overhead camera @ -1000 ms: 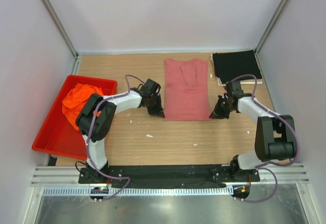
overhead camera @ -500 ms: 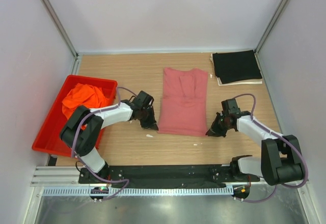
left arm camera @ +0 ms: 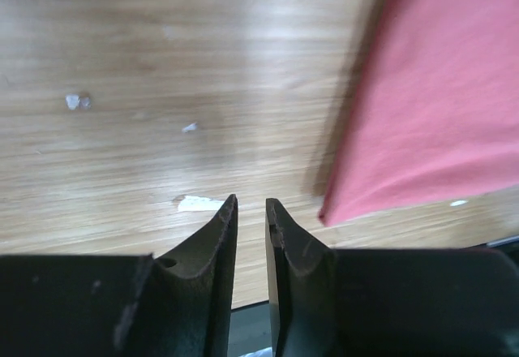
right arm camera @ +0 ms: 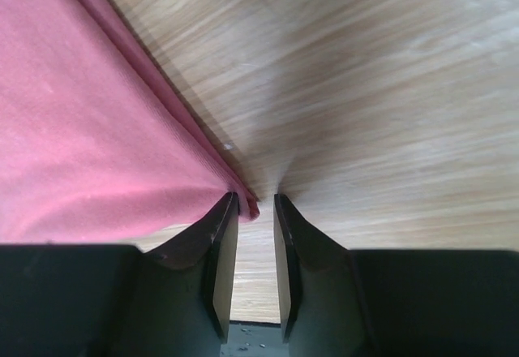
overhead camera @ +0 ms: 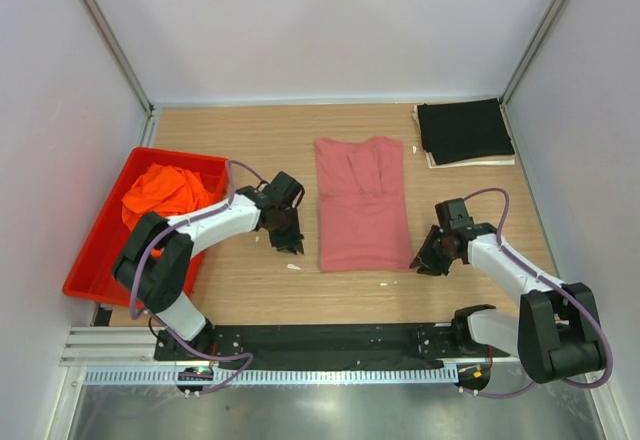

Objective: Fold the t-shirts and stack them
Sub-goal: Fold the tshirt

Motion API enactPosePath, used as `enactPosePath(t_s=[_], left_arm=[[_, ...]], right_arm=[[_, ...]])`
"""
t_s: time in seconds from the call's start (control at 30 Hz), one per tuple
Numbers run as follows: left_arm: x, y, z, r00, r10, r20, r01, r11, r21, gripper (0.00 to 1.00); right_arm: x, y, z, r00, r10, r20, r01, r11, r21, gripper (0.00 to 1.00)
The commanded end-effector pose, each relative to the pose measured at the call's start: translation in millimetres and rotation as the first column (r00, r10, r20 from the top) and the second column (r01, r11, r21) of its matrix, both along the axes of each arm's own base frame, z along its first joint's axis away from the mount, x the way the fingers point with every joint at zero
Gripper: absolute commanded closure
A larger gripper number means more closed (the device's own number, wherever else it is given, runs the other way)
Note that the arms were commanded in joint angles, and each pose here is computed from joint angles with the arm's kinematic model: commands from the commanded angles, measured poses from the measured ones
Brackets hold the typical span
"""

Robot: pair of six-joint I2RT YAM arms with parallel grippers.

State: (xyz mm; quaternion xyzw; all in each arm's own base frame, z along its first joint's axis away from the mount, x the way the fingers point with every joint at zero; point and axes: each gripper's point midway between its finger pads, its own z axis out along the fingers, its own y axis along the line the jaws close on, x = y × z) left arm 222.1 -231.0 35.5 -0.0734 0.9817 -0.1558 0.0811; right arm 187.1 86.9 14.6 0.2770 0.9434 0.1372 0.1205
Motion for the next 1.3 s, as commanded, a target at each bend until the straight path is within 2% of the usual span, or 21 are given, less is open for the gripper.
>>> enactPosePath(t_s=[0.0, 0.1, 0.2, 0.23, 0.37, 0.4, 0.53, 0.63, 0.8, 1.0, 1.07, 1.17, 1.2, 1.27], left_arm=[[34.2, -10.3, 37.2, 0.992, -0.031, 0.121, 0.03, 1.0, 0.005, 0.79], [58.3, -34.1, 56.8, 0.981, -0.064, 0.181, 0.075, 0.995, -0.058, 0.79], [77.0, -54.4, 60.0, 0.973, -0.089, 0.211, 0.113, 0.988, -0.106, 0.8], [86.8, -61.9, 67.5, 0.969, -0.085, 0.234, 0.118, 0.985, -0.128, 0.8], [113.2, -77.3, 59.3, 0.965, -0.076, 0.251, 0.119, 0.98, -0.162, 0.81], [118.0, -79.4, 47.4, 0.968, -0.077, 0.239, 0.116, 0.981, -0.153, 0.81], [145.5, -79.0, 30.0, 0.97, -0.051, 0.238, 0.087, 0.986, -0.142, 0.82], [160.7, -76.5, 17.7, 0.973, -0.032, 0.229, 0.063, 0.989, -0.132, 0.83], [171.7, -73.3, 5.3, 0.976, -0.014, 0.217, 0.041, 0.992, -0.121, 0.82], [170.5, -70.3, 1.3, 0.981, 0.0, 0.196, 0.023, 0.993, -0.116, 0.81], [168.5, -73.9, 13.6, 0.98, -0.007, 0.2, 0.037, 0.989, -0.143, 0.79], [161.6, -74.5, 32.8, 0.978, -0.023, 0.209, 0.059, 0.984, -0.167, 0.71], [159.2, -75.2, 53.2, 0.971, -0.029, 0.237, 0.076, 0.979, -0.189, 0.66], [146.3, -67.5, 63.6, 0.972, -0.044, 0.229, 0.087, 0.98, -0.18, 0.61]], right_arm=[[8.6, -16.3, 16.3, 0.999, -0.047, 0.011, 0.048, 0.994, -0.094, 0.69], [38.4, -16.4, 40.9, 0.996, -0.032, 0.08, 0.041, 0.993, -0.113, 0.68], [76.8, -9.2, 66.5, 0.985, 0.031, 0.167, -0.013, 0.994, -0.11, 0.72], [84.0, -6.9, 64.4, 0.987, 0.048, 0.153, -0.031, 0.993, -0.113, 0.76], [127.7, 7.9, 78.7, 0.96, 0.132, 0.246, -0.112, 0.989, -0.093, 0.77], [145.2, 13.8, 88.1, 0.938, 0.163, 0.307, -0.142, 0.986, -0.088, 0.77], [180.8, 29.9, 85.1, 0.906, 0.24, 0.349, -0.229, 0.971, -0.072, 0.77], [202.5, 27.1, 71.8, 0.907, 0.257, 0.333, -0.234, 0.966, -0.109, 0.76], [216.6, 10.5, 35.9, 0.93, 0.245, 0.273, -0.201, 0.963, -0.177, 0.77], [225.5, -2.1, 37.6, 0.937, 0.218, 0.272, -0.158, 0.961, -0.227, 0.76], [222.3, -2.5, 41.7, 0.942, 0.218, 0.254, -0.161, 0.96, -0.228, 0.77], [216.0, -9.1, 65.8, 0.95, 0.186, 0.252, -0.123, 0.961, -0.249, 0.75], [211.1, -10.1, 72.5, 0.956, 0.154, 0.249, -0.094, 0.967, -0.236, 0.71], [189.4, -10.9, 83.9, 0.97, 0.116, 0.213, -0.07, 0.975, -0.212, 0.64]])
